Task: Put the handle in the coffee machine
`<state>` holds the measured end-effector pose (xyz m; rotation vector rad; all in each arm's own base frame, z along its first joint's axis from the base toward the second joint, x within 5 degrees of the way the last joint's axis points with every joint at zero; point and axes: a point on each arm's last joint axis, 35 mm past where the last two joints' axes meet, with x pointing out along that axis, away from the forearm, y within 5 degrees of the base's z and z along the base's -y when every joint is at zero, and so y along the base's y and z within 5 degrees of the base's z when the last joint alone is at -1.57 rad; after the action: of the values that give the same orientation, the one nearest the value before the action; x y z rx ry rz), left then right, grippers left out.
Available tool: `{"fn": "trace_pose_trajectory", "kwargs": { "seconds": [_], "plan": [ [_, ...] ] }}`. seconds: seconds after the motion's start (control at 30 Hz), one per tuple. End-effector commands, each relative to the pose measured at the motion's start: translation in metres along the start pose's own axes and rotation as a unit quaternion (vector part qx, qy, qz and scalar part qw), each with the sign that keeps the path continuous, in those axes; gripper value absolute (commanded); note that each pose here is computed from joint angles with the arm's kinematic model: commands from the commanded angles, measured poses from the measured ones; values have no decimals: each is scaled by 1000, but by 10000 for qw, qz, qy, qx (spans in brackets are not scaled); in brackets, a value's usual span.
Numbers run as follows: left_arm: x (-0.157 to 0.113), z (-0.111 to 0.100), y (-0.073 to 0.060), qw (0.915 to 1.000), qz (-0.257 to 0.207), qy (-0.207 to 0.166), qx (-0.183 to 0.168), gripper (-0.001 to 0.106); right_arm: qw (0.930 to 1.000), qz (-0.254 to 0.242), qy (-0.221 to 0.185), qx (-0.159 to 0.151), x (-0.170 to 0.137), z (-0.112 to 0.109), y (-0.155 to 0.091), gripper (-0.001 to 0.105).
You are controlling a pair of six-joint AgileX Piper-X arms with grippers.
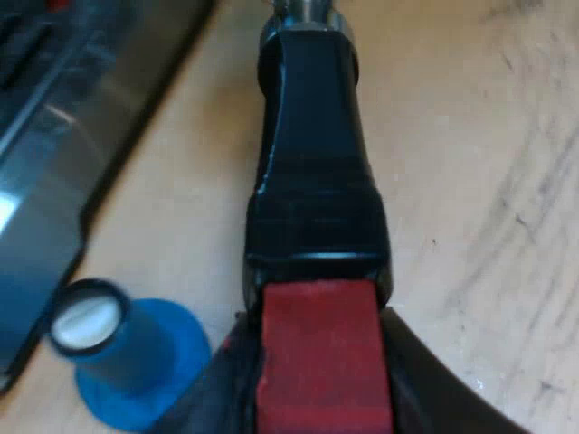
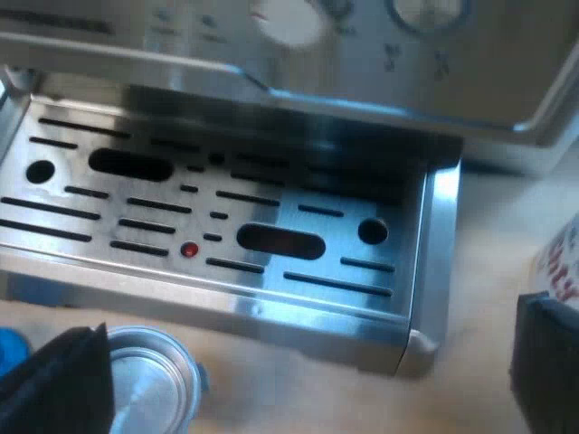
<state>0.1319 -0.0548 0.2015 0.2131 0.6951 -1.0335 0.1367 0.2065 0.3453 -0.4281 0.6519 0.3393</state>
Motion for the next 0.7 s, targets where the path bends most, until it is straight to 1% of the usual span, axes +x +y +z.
{"fn": "trace_pose_trajectory", "kwargs": {
  "seconds": [0.03,0.1,0.17,0.2,0.37,0.43,0.5,0.53,0.63,0.67,0.7],
  "plan": [
    [-8,8,1,9996,-75,-279,3,0,9989,-302,-289,-207,-13,1,6,90],
    [-11,8,3,9996,-18,-266,-93,0,9989,-288,-296,-220,-14,1,7,90],
    [-17,9,5,9994,-3,-252,-238,0,9983,-15,-407,-424,-24,-3,20,90],
    [-19,11,5,9993,-28,-250,-293,0,9980,39,-442,-457,-26,-3,23,90],
    [-29,16,3,9986,-215,-263,-417,0,9977,72,-489,-460,-27,-3,25,90],
    [-33,17,3,9986,-175,-246,-440,0,9980,114,-526,-329,-27,-2,26,90],
    [-36,17,3,9990,-126,-236,-362,0,9981,288,-520,-167,-27,-1,27,90],
    [-39,17,3,9991,-77,-231,-341,0,9974,491,-515,-85,-28,0,29,90],
    [-42,16,2,9991,-52,-218,-349,0,9956,718,-610,1,-27,2,34,90],
    [-42,16,2,9991,-44,-218,-348,0,9956,718,-610,1,-27,2,34,90],
    [-44,15,2,9989,-26,-238,-397,0,9946,737,-729,-53,-28,2,38,90]
  ]
}}
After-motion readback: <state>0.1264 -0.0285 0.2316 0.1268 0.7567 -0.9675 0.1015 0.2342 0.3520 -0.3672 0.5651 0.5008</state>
